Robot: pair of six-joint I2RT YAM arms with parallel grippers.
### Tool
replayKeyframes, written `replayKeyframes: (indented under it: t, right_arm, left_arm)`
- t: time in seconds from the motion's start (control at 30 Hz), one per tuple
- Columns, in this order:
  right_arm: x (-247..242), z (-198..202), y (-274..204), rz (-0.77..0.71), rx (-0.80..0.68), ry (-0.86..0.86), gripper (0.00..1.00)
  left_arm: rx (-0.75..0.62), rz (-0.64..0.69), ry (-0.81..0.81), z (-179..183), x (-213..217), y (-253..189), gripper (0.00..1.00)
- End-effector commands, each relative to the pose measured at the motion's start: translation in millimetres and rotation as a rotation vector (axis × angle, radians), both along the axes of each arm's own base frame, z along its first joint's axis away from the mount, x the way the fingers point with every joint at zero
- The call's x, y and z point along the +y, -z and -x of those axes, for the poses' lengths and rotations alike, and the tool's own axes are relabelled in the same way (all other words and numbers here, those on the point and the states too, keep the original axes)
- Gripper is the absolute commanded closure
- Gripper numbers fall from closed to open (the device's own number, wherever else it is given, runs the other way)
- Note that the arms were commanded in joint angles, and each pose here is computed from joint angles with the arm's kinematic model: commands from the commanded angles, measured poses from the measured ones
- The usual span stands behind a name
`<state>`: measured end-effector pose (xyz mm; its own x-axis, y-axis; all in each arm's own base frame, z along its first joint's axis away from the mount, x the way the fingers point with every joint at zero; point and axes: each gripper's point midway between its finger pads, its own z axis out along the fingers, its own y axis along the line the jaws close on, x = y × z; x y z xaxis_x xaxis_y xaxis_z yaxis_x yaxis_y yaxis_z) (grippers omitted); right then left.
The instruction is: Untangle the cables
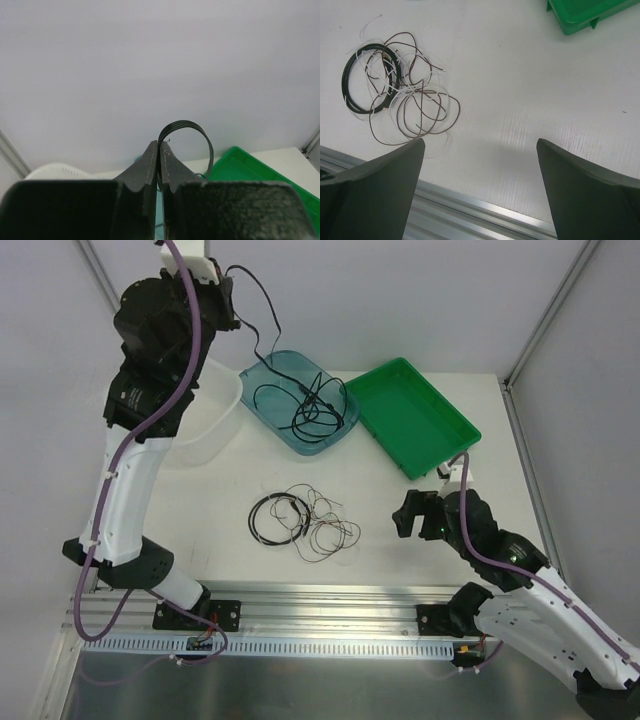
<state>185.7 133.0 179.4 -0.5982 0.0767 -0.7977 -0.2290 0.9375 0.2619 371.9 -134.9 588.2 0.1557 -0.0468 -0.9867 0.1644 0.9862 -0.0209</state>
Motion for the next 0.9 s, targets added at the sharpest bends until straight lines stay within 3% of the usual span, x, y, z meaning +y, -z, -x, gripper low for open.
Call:
replayKeyframes:
  t: [0.0, 0.13, 0.27, 0.63, 0.87]
  right_arm:
    - [-7, 2, -18, 0.001, -0.055, -0.006, 0.0]
    - [-2, 6, -18, -0.009, -0.054, -0.044, 0.0]
    - [2, 6, -16, -0.001, -0.041, -0.069, 0.0]
    - [11, 7, -7, 0.007, -0.003, -0.106, 0.01]
    - [11, 7, -2, 0.016, 0.01, -0.107, 0.0]
  left_arm:
    - [-0.201, -0.029, 0.007, -28, -10, -39, 1.0]
    - [-0.333, -0.043, 0.057, -66, -27, -48, 1.0]
    - [-0.334, -0.087, 0.084, -116, -44, -20, 1.0]
    - [-0.35, -0.071, 0.079, -150, -31, -6, 1.0]
    - [-0.3, -0.066, 0.059, -181, -26, 29, 1.0]
